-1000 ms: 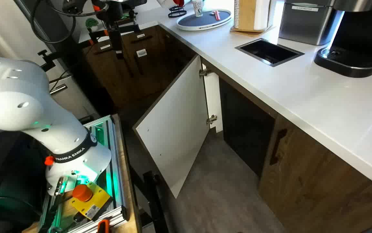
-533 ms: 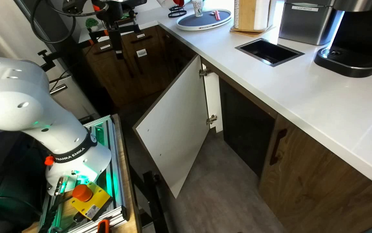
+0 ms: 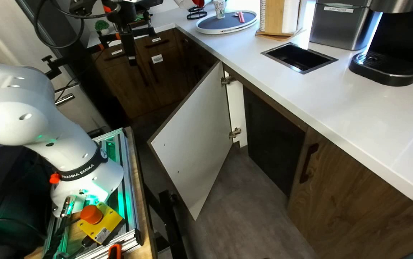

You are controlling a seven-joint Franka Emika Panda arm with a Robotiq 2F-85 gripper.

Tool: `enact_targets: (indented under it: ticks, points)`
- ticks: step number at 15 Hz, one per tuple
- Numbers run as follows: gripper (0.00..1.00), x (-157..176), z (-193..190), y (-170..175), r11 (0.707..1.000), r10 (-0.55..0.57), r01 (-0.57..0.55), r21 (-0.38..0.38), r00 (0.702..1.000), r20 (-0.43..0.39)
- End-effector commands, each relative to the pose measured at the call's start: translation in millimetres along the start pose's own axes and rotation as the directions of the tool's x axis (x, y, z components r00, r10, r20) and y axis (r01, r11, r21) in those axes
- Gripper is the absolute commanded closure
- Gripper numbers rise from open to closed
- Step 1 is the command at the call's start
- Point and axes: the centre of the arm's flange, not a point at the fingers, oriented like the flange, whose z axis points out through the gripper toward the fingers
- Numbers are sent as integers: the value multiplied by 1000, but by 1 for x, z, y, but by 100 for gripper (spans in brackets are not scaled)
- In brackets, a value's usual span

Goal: Close the left cabinet door

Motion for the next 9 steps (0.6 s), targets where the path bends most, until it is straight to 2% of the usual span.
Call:
enact_targets:
  ticks: [1,5,6,7,8,9]
  points:
    - [0,-7,28,-20,997,75,-76,15,995,58]
    - [0,-24,92,-50,984,180,-177,-38,975,128]
    - [0,-28,108,-54,976,216,-211,-58,969,116]
    - [25,-29,118,-59,970,239,-234,-57,966,97]
    - [27,-28,125,-64,967,253,-249,-59,966,60]
    - [34,-26,133,-68,962,271,-270,-41,962,36]
